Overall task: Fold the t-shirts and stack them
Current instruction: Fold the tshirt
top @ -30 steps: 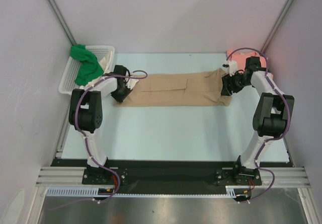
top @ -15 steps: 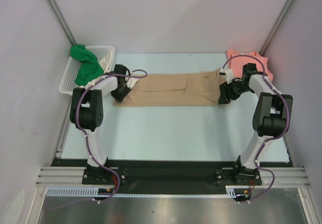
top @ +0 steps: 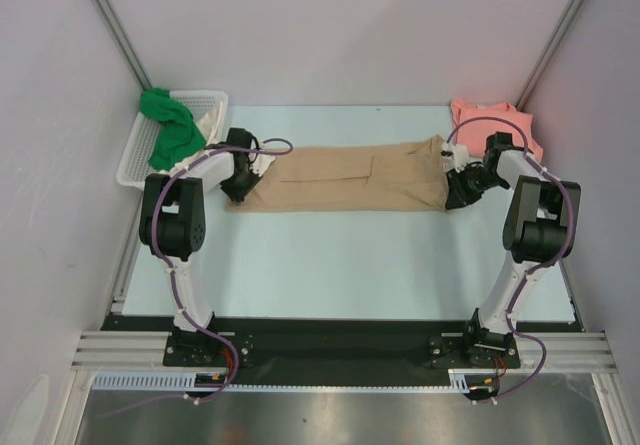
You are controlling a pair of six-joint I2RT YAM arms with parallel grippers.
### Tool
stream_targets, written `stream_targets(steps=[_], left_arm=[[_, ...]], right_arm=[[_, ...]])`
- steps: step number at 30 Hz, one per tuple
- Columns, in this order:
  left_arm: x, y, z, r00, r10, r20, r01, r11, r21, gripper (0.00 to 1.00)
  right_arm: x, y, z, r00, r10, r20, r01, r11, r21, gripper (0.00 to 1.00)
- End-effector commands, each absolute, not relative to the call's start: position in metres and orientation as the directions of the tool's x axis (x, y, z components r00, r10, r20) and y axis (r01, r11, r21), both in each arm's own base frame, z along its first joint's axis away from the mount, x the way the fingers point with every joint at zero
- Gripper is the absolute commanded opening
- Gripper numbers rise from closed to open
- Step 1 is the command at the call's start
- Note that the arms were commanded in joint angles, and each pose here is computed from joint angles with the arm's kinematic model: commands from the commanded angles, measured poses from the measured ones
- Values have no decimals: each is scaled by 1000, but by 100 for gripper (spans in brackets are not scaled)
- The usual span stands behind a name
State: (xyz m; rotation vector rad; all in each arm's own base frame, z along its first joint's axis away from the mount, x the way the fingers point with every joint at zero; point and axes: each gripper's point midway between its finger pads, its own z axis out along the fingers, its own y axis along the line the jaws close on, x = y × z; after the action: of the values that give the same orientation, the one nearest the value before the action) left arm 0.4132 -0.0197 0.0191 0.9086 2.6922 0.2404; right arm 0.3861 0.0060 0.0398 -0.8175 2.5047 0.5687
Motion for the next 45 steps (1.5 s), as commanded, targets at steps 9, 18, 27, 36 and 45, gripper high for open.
stream_targets(steps=[9,18,27,36,45], left_arm=[[420,-2,15,-764,618,-185,546,772,326,28],[429,-3,29,-744,632,-217,548,763,343,28],[424,-29,86,-645,689,-330,608,725,323,42],[403,-55,117,-543,746,-386,674,661,330,62],[371,-41,68,-465,846,-263,792,530,304,54]], right_arm=[[388,-18,44,-726,-466,-506,-628,749,212,12],[380,-28,38,-742,-488,-460,-624,753,208,14],[403,-25,94,-661,-450,-601,-620,778,99,51],[406,-5,133,-618,-416,-667,-610,789,72,54],[397,24,143,-590,-469,-657,-656,753,52,54]])
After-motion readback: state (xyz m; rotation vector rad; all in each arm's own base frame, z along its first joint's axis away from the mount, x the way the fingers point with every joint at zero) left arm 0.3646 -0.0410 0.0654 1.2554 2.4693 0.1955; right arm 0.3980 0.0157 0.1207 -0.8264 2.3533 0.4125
